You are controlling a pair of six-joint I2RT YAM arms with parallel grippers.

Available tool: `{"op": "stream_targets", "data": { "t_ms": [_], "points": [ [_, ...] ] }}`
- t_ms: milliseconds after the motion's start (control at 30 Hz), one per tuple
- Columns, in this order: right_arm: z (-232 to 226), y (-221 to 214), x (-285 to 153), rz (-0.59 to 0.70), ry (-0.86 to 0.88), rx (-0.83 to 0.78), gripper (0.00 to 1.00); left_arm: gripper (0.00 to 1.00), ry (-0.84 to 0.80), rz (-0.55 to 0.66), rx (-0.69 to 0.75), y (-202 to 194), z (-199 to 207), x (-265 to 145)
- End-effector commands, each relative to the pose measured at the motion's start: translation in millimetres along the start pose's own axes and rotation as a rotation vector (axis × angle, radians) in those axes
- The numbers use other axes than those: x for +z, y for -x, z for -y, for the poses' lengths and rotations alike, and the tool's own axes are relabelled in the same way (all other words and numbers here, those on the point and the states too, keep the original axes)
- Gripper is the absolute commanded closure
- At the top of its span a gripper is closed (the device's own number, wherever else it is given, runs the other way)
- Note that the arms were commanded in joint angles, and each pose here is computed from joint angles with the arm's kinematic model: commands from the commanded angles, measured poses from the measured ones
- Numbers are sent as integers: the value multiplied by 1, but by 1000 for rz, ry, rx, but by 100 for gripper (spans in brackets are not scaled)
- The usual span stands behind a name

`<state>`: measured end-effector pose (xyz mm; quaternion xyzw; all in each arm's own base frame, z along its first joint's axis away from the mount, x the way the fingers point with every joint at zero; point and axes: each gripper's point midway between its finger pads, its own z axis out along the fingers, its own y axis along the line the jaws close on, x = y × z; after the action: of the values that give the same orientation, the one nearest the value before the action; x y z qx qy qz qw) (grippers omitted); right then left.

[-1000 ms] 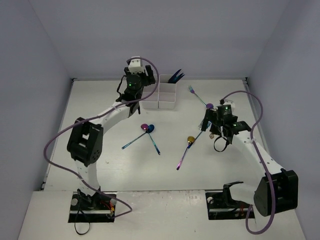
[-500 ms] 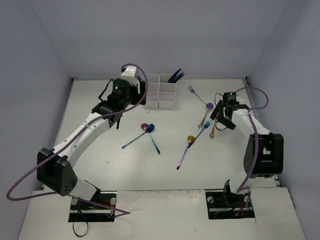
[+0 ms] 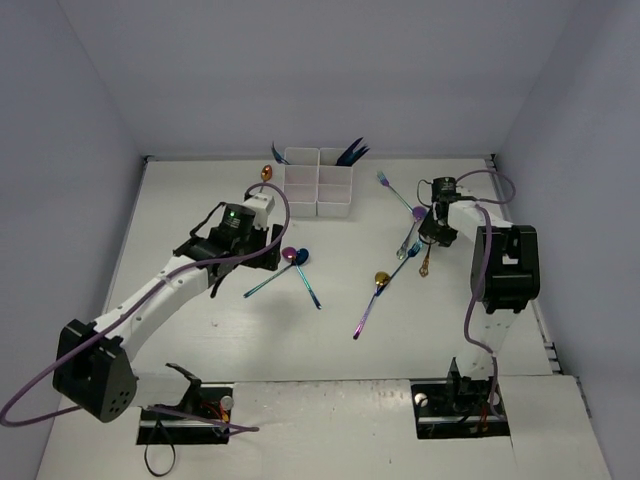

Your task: Sort the eating utensils into containers

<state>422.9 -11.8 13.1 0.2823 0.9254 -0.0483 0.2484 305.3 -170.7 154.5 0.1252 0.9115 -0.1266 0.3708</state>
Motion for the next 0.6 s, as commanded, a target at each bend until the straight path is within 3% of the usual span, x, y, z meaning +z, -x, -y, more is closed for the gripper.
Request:
{"op": "stream_targets", "data": {
  "t_ms": [0, 233, 467, 567],
  "points": [
    [0, 15, 2, 44, -26, 13, 69, 31, -31, 67, -22, 15, 6, -19],
    [13, 3, 0, 33, -57, -13, 99, 31, -78, 86, -37, 22, 15, -30],
    [14, 34, -49, 158, -12, -40, 100, 31, -238, 171, -58, 65, 49, -57],
    [1, 54, -93, 247, 79, -97, 100, 31, -308, 209, -62, 86, 64, -69]
  ]
}}
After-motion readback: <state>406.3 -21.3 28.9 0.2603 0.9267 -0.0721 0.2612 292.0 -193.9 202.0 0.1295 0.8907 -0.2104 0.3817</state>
